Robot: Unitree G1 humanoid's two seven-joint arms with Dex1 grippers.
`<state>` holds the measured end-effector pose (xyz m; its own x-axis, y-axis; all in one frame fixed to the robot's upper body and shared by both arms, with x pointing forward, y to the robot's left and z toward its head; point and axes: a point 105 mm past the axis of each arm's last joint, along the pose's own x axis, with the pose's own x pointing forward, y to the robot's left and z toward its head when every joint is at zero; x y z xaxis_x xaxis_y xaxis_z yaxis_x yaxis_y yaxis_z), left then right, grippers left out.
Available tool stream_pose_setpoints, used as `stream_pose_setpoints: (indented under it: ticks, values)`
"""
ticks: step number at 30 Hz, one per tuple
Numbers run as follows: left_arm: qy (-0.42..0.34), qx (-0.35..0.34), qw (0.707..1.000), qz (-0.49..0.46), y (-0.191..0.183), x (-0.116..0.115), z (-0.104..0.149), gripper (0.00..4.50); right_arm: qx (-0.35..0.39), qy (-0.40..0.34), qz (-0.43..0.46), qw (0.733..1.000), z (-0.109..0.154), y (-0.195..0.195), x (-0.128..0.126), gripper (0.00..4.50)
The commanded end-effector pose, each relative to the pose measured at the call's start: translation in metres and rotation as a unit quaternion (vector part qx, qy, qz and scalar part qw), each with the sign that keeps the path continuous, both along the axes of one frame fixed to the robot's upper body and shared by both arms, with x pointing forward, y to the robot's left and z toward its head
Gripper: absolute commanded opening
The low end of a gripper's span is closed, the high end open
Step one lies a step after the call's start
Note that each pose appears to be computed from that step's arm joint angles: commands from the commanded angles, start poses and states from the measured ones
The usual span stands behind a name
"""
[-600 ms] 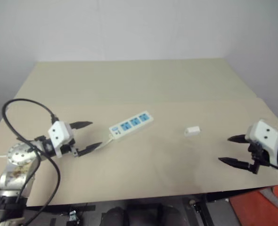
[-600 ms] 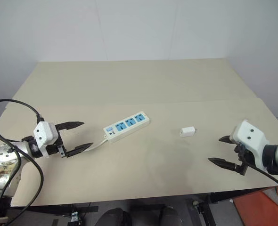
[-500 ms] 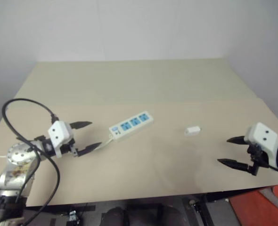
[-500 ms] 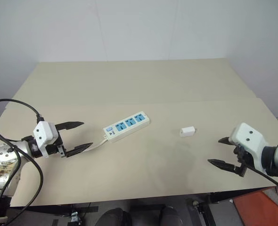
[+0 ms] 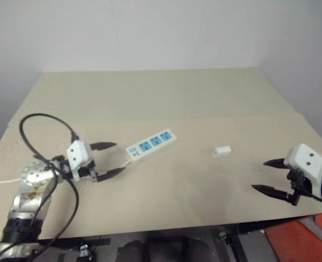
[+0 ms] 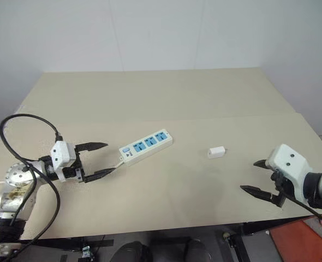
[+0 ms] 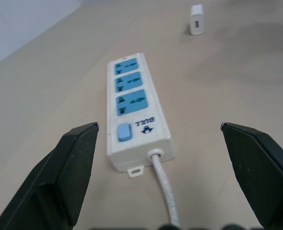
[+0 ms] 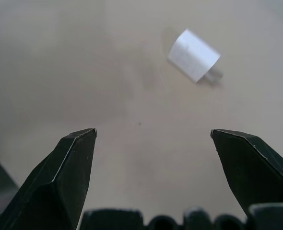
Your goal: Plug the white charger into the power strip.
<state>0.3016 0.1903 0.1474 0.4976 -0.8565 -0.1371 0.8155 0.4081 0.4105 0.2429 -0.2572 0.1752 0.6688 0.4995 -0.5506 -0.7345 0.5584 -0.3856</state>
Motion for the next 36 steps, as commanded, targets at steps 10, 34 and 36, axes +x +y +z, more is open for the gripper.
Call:
stream_pose_setpoints:
  ticks: [10,34,36]
  values:
    - [0.015,-0.102,0.995,0.008,-0.015,0.034,-0.007,4.44,-0.008,-0.027,0.022,0.999,0.004,0.020,0.005,4.50]
    - [0.047,-0.134,0.990,0.020,-0.035,0.060,-0.040,4.44,-0.009,-0.045,0.002,0.999,-0.003,0.019,0.000,4.50]
    - [0.053,-0.134,0.989,0.021,-0.034,0.060,-0.042,4.44,-0.009,-0.045,0.002,0.999,-0.003,0.019,0.000,4.50]
